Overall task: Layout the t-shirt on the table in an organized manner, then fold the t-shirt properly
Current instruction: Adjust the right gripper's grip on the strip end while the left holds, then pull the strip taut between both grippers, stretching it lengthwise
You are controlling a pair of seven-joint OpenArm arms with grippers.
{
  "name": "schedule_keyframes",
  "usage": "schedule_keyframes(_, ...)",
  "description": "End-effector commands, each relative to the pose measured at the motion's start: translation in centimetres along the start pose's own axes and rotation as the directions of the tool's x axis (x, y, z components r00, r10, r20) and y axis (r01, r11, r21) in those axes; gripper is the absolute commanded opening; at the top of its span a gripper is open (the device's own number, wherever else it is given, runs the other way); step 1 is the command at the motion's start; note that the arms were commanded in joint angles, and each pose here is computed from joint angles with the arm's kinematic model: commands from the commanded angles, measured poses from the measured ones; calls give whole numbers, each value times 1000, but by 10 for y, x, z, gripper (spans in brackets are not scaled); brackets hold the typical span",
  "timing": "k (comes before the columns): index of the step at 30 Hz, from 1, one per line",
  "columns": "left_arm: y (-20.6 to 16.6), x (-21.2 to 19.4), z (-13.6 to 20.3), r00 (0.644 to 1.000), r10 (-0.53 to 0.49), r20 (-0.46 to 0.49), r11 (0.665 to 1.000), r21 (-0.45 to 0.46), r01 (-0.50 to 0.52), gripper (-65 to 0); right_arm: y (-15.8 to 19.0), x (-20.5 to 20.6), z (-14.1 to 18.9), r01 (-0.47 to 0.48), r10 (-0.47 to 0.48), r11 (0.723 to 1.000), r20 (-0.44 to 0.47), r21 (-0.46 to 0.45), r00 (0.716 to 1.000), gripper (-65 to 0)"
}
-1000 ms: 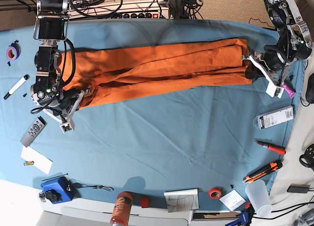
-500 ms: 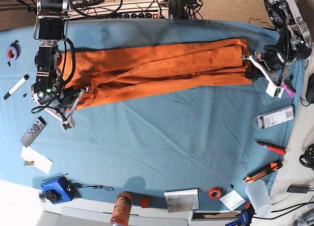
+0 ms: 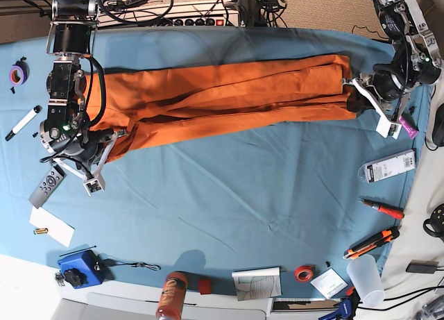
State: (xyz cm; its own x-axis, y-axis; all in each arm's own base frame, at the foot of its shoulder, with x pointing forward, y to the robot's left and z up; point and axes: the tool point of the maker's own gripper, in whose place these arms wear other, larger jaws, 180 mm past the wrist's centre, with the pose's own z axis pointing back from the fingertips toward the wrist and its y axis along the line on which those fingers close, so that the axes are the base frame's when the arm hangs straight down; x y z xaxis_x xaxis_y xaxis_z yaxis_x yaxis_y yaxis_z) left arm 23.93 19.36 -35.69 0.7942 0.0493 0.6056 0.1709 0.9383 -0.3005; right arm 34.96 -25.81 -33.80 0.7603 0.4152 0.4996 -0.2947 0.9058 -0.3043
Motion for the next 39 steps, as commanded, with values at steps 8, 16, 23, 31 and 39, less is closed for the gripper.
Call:
schedule_keyframes(8, -1, 8, 4, 1000, -20, 19, 1000, -5, 20, -650, 9, -21, 5, -27, 27, 1000, -17, 8, 999, -650)
schedule_keyframes(16, -1, 7, 4, 1000, -17, 17, 1000, -4, 17, -650, 20, 5, 41, -87, 91, 996, 114, -33, 989, -650)
schedule_keyframes(23, -6, -6, 5, 1000, 0, -12, 999, -32, 0, -650, 8, 1, 51, -64, 70, 995, 87, -70, 994, -650)
schedule_keyframes(31, -6, -16, 7, 999, 6, -37, 1000, -30, -7, -650, -4, -27, 63, 63, -66, 997, 79, 37, 995, -650)
schedule_keyframes(39, -12, -18, 15, 999, -26, -44, 999, -22, 25, -650, -23, -55, 85, 177, -188, 979, 103, 104, 977, -650)
